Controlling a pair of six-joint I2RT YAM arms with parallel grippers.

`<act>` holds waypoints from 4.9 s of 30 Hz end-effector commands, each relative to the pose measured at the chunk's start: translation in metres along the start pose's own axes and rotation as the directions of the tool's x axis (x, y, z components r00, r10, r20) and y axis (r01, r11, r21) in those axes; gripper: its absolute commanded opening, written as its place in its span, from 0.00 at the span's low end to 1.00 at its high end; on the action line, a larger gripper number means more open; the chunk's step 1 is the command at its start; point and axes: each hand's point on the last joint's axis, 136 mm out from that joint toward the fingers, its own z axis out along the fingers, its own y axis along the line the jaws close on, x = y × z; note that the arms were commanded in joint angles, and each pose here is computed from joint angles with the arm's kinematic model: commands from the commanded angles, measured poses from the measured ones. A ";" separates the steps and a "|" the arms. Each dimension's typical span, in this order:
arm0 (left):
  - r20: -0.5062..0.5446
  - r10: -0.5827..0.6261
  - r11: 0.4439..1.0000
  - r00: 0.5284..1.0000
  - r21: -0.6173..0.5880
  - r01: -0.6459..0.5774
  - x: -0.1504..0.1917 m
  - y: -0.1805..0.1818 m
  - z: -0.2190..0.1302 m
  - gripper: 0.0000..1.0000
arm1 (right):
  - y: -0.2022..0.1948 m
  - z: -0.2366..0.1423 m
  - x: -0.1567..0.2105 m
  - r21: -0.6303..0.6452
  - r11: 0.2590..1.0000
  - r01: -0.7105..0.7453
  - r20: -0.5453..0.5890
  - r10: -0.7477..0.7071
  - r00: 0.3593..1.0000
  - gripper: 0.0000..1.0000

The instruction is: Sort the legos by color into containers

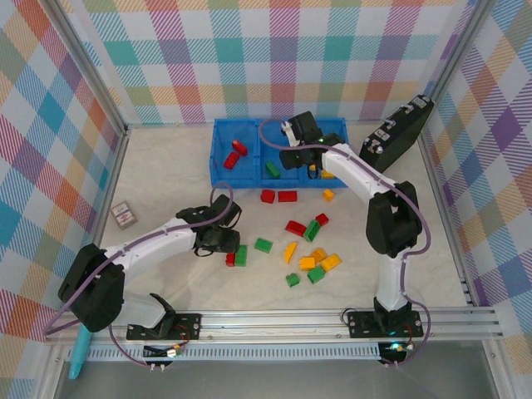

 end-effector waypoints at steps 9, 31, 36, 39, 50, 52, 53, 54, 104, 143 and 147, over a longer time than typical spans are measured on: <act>-0.067 -0.017 0.999 0.998 0.034 0.019 0.016 -0.007 0.022 0.54 | -0.004 -0.018 -0.006 0.023 1.000 0.014 0.027 -0.015 1.000 0.52; -0.115 -0.054 0.999 0.992 -0.010 0.053 0.034 0.003 0.043 0.24 | -0.007 -0.019 -0.004 0.044 0.999 0.028 0.020 -0.029 0.999 0.52; -0.046 -0.030 0.999 0.999 -0.027 0.028 0.004 0.005 0.021 0.19 | -0.011 -0.040 0.001 0.056 0.998 0.014 0.022 -0.015 1.000 0.53; 0.022 -0.016 0.999 1.000 -0.034 0.017 -0.030 0.009 0.001 0.19 | -0.014 -0.060 0.010 0.065 0.998 -0.020 0.013 0.020 1.000 0.54; 0.370 -0.003 1.000 0.929 -0.018 0.010 -0.195 0.014 -0.064 0.16 | -0.005 -0.090 0.107 0.033 0.926 -0.375 -0.102 0.377 0.921 0.60; 0.420 -0.003 1.000 0.908 -0.018 0.012 -0.221 0.015 -0.067 0.16 | -0.003 -0.091 0.124 0.027 0.885 -0.465 -0.105 0.465 0.879 0.62; 0.442 -0.005 1.000 0.897 -0.018 0.014 -0.234 0.016 -0.068 0.16 | -0.002 -0.089 0.132 0.025 0.861 -0.507 -0.117 0.506 0.854 0.62; 0.467 -0.003 1.000 0.884 -0.024 0.017 -0.248 0.018 -0.067 0.16 | 0.001 -0.087 0.140 0.016 0.838 -0.546 -0.141 0.542 0.828 0.62; 0.758 -0.015 1.000 0.653 -0.002 0.025 -0.284 0.044 -0.244 0.64 | 0.032 -0.012 0.254 0.160 0.540 -0.826 -0.348 0.814 0.465 0.41; 0.364 -0.132 0.977 0.922 0.202 0.060 -0.068 0.056 -0.149 0.67 | 0.023 -0.020 -0.064 -0.184 0.972 -0.143 0.098 0.163 0.982 0.23; 0.297 -0.163 0.967 0.941 0.237 0.092 -0.049 0.046 -0.138 0.68 | 0.022 0.008 -0.068 -0.159 0.979 -0.124 0.090 0.139 0.986 0.23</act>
